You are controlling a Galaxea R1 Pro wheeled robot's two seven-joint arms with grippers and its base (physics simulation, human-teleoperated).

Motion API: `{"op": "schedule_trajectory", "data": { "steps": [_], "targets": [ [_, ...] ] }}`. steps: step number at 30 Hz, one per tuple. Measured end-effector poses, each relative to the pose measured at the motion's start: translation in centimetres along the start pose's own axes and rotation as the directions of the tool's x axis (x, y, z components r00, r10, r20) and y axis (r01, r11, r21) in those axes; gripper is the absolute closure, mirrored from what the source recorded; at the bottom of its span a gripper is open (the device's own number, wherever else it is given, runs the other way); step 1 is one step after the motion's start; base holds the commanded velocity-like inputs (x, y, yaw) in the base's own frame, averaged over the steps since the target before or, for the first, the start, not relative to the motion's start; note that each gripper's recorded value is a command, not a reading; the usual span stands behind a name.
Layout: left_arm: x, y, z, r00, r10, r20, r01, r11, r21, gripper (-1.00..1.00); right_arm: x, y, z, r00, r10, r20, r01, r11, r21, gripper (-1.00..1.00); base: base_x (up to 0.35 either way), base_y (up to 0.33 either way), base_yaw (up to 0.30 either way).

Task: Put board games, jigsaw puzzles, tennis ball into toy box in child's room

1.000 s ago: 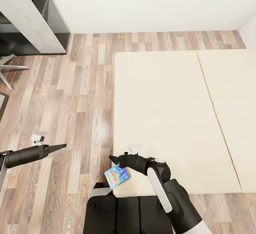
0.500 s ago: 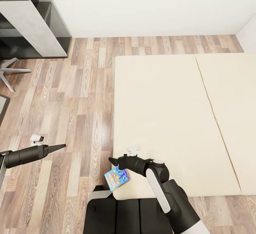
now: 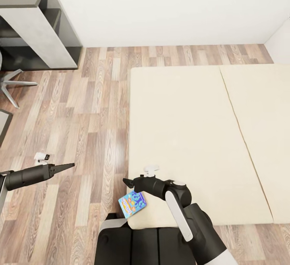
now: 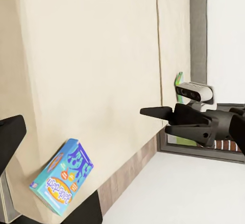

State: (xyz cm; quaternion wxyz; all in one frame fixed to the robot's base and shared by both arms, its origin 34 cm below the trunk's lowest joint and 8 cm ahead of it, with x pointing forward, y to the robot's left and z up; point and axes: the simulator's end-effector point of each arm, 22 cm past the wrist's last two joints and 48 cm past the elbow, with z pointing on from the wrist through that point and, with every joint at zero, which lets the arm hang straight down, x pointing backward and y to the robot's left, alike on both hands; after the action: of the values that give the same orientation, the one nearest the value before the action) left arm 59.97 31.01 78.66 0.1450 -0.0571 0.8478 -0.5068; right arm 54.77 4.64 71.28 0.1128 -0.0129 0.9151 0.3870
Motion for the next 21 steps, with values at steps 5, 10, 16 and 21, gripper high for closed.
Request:
{"op": "schedule_trajectory", "data": {
  "steps": [5,10,16,21],
  "targets": [
    [-0.2,-0.4,-0.1,1.0,0.007,0.003,-0.007,1.0,0.002,-1.0,-0.3,0.2,-0.2,1.0,-0.006,0.006,0.006,1.0,0.0,-1.0,0.0,0.0,0.0],
    [-0.4,-0.7,-0.1,1.0,0.014,0.006,-0.014,1.0,0.006,-1.0,-0.6,0.5,-0.4,1.0,-0.012,0.012,0.012,1.0,-0.001,-1.0,0.0,0.0,0.0],
    [-0.7,-1.1,-0.3,1.0,0.023,0.01,-0.023,1.0,0.008,-1.0,-0.9,0.5,-0.6,1.0,-0.016,0.017,0.016,1.0,0.008,-1.0,0.0,0.0,0.0],
    [-0.9,-1.5,-0.4,0.999,0.03,0.013,-0.03,1.0,0.009,-1.0,-1.1,0.5,-0.7,1.0,-0.021,0.021,0.02,1.0,0.021,-1.0,0.0,0.0,0.0]
  ]
}}
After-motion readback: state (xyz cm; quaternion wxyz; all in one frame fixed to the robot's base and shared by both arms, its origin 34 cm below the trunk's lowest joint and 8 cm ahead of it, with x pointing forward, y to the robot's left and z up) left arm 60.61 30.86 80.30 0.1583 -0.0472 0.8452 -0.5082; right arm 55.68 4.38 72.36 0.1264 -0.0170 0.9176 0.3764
